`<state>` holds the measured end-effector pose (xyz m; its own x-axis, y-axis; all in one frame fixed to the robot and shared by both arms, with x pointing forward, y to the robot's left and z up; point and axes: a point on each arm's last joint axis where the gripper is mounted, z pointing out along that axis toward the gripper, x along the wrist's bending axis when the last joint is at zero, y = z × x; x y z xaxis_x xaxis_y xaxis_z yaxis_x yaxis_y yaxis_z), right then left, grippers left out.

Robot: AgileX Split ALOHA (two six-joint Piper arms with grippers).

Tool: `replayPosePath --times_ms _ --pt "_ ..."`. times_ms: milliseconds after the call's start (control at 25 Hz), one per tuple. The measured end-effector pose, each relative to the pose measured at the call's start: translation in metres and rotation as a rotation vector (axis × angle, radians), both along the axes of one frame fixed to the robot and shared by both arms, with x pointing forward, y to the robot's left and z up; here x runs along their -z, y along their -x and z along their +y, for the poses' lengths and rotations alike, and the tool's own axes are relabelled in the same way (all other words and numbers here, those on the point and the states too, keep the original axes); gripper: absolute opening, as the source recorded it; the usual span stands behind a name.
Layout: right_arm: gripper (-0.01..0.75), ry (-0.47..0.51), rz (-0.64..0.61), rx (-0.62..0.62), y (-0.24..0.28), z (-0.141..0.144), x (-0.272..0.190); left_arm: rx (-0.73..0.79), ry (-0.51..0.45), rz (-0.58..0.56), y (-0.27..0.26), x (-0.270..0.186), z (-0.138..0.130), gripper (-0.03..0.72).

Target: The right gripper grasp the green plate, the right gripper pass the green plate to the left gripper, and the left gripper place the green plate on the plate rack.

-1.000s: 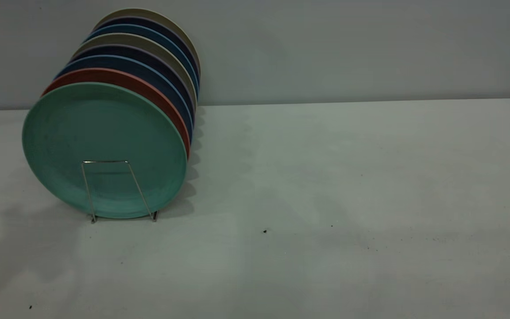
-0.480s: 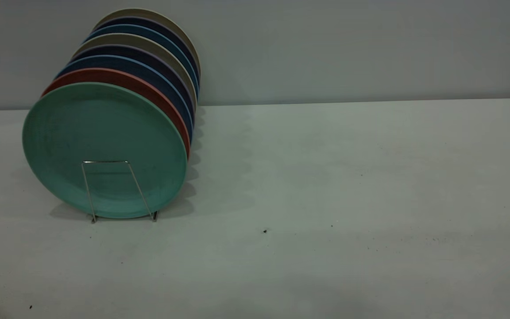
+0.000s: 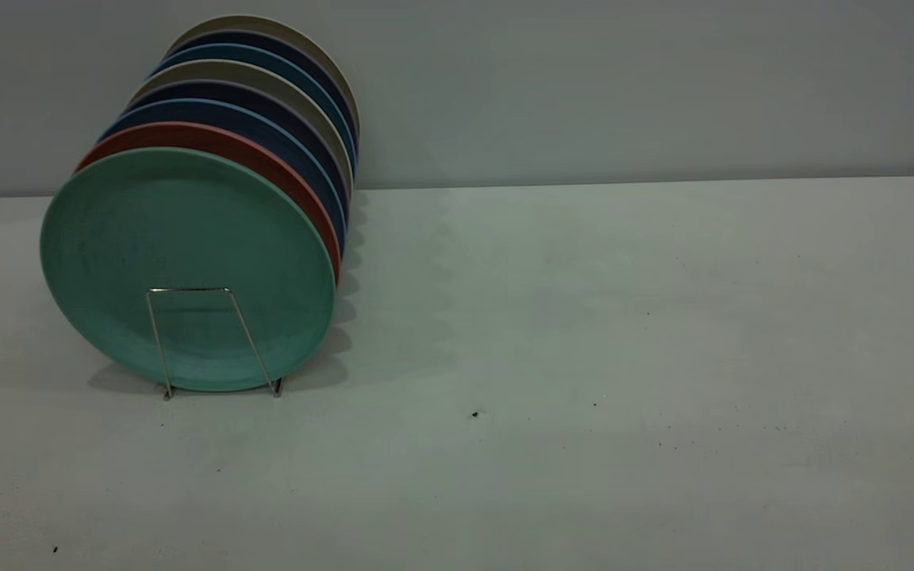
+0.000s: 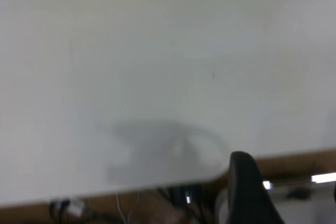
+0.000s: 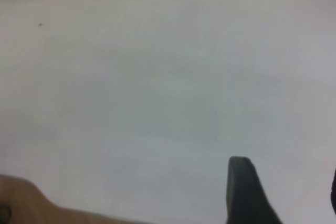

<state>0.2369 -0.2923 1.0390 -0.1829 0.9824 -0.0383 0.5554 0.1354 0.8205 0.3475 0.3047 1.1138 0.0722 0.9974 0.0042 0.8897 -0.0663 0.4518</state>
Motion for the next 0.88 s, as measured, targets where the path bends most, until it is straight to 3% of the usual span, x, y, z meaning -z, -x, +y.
replayPosePath --times_ms 280,680,880 --pt "0.405 -0.014 -0.044 0.008 0.007 -0.001 0.0 -0.065 -0.046 0.047 0.049 0.064 0.002 0.435" --pt "0.405 -0.022 -0.044 -0.028 0.007 -0.001 0.0 -0.065 -0.022 -0.218 0.095 0.074 -0.002 0.484" --pt "0.405 -0.022 -0.044 -0.028 0.007 -0.001 0.0 -0.082 -0.01 -0.285 0.107 0.08 -0.002 0.485"
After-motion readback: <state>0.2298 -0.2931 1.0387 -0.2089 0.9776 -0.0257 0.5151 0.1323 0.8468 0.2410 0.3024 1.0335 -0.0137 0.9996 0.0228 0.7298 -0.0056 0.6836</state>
